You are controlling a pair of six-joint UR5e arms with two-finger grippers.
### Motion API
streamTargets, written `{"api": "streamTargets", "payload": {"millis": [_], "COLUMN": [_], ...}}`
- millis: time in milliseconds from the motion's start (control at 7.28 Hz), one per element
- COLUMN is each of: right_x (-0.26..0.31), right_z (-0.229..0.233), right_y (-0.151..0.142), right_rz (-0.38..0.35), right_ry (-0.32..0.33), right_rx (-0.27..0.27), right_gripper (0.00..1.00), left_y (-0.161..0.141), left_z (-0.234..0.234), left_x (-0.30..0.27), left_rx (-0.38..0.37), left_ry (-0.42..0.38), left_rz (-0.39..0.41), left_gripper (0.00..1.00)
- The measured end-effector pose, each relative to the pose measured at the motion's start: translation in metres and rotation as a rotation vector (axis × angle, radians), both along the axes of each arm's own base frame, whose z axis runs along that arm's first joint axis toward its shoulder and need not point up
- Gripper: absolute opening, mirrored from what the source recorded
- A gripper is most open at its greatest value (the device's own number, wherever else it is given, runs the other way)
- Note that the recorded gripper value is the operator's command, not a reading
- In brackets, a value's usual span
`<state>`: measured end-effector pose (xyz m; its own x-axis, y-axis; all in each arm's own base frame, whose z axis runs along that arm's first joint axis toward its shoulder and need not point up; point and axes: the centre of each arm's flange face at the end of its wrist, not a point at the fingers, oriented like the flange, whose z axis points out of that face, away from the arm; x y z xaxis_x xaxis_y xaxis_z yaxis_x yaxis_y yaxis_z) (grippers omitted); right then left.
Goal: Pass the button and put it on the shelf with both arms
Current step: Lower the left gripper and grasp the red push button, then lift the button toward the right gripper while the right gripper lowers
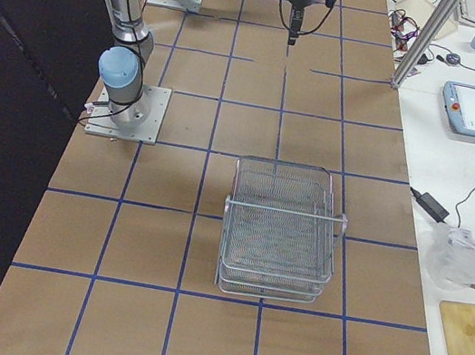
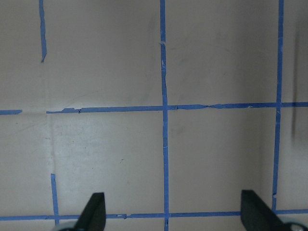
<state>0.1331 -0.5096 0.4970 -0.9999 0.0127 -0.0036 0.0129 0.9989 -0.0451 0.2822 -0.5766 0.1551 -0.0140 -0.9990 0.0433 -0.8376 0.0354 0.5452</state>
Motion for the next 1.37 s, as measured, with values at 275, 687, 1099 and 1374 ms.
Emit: {"api": "streamTargets", "payload": {"millis": [275, 687, 1099, 1374], "right_x": [0.0, 0.0, 0.0, 0.001], "right_z": [0.0, 0.0, 0.0, 0.001], "right_y": [0.0, 0.0, 0.001, 0.001], "right_rz": [0.0, 0.0, -0.001, 0.006], "right_ry": [0.0, 0.0, 0.0, -0.006], "right_rx": [0.0, 0.0, 0.001, -0.001], "right_gripper": [1.0, 1.0, 1.0, 1.0], "left_y": [0.001, 0.003, 0.004, -0.01], "left_z": [-0.002, 0.0, 0.012, 0.052], "left_x": [-0.002, -0.003, -0.007, -0.039], "left_rx": [0.005, 0.015, 0.018, 0.011], "left_ry": [0.019, 0.044, 0.05, 0.028], "left_rz": [0.002, -0.017, -0.025, -0.055], "left_gripper": [0.4, 0.0, 0.0, 0.0]}}
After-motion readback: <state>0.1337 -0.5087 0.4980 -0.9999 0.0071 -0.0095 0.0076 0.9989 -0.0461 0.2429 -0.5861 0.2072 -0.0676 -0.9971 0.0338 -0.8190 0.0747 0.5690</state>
